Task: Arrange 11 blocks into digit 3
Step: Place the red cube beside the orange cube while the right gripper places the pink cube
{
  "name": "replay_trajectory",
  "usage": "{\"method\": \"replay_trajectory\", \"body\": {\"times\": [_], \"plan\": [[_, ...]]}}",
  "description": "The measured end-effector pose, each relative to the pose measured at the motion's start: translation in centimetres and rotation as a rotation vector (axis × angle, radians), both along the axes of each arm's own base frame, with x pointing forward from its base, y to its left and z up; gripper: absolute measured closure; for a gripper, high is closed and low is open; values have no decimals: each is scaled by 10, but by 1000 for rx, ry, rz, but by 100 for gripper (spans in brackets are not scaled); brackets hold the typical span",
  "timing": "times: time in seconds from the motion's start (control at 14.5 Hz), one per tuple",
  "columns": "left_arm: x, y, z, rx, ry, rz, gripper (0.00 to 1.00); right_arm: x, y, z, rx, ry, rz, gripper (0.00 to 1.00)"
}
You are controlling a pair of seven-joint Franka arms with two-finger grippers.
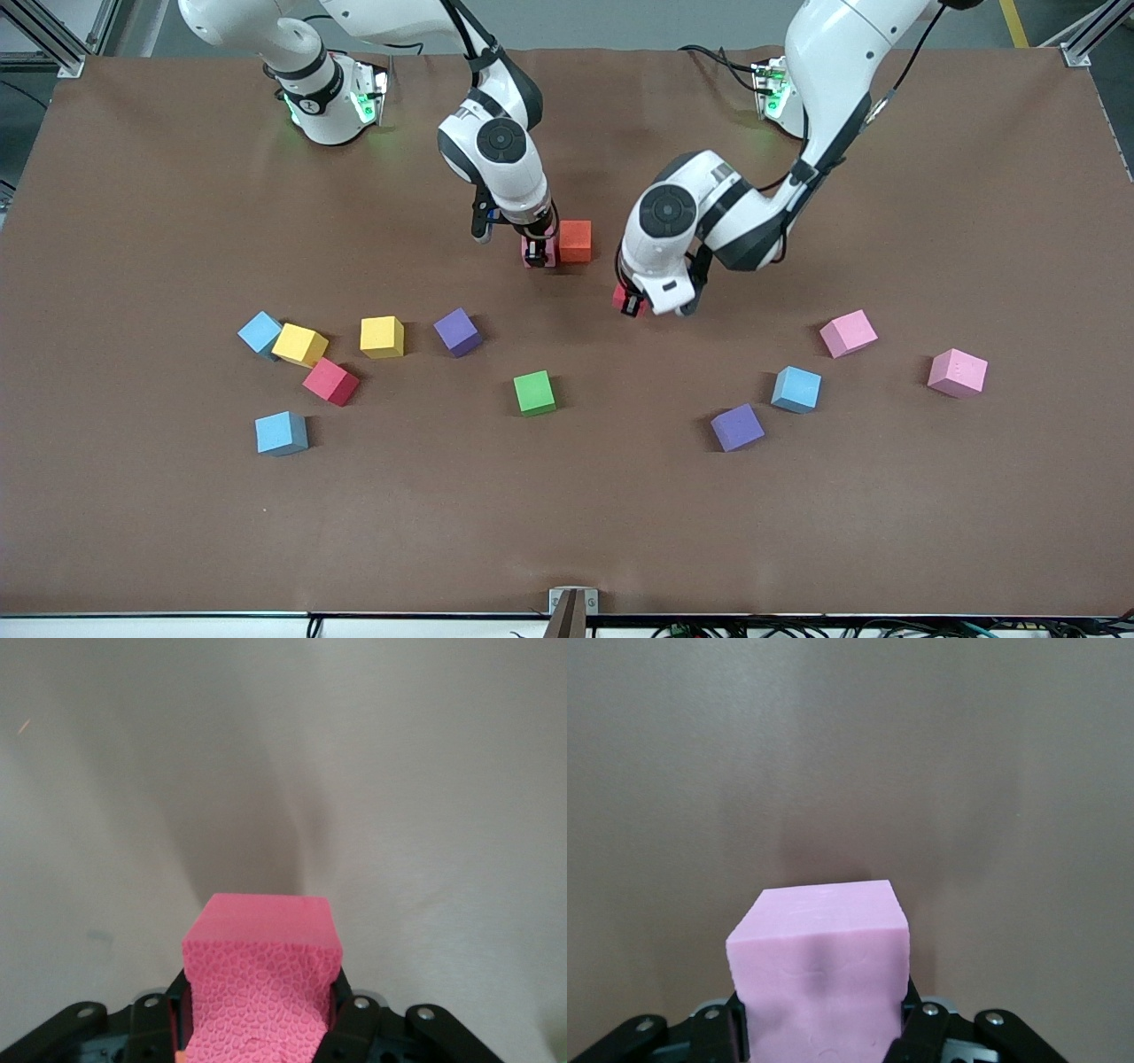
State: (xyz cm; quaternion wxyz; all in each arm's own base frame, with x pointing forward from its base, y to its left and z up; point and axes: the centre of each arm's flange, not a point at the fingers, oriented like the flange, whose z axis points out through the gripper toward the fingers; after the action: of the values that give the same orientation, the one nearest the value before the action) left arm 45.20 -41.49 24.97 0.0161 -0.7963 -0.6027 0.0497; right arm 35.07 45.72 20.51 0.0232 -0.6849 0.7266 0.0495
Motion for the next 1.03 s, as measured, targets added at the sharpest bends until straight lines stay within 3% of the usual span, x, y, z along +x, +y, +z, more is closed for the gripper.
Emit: {"method": "replay_trajectory", "body": {"times": [0.34, 0.69, 1.03], "plan": [[-64, -7, -14, -14, -11, 276, 44, -5, 3, -1, 1, 5, 4, 41], [-78, -1, -27, 13, 10, 375, 44, -8, 1, -4, -4, 10, 6, 41], [-97, -11, -37, 30, 27, 373, 44, -9, 1, -4, -5, 11, 7, 41]]}}
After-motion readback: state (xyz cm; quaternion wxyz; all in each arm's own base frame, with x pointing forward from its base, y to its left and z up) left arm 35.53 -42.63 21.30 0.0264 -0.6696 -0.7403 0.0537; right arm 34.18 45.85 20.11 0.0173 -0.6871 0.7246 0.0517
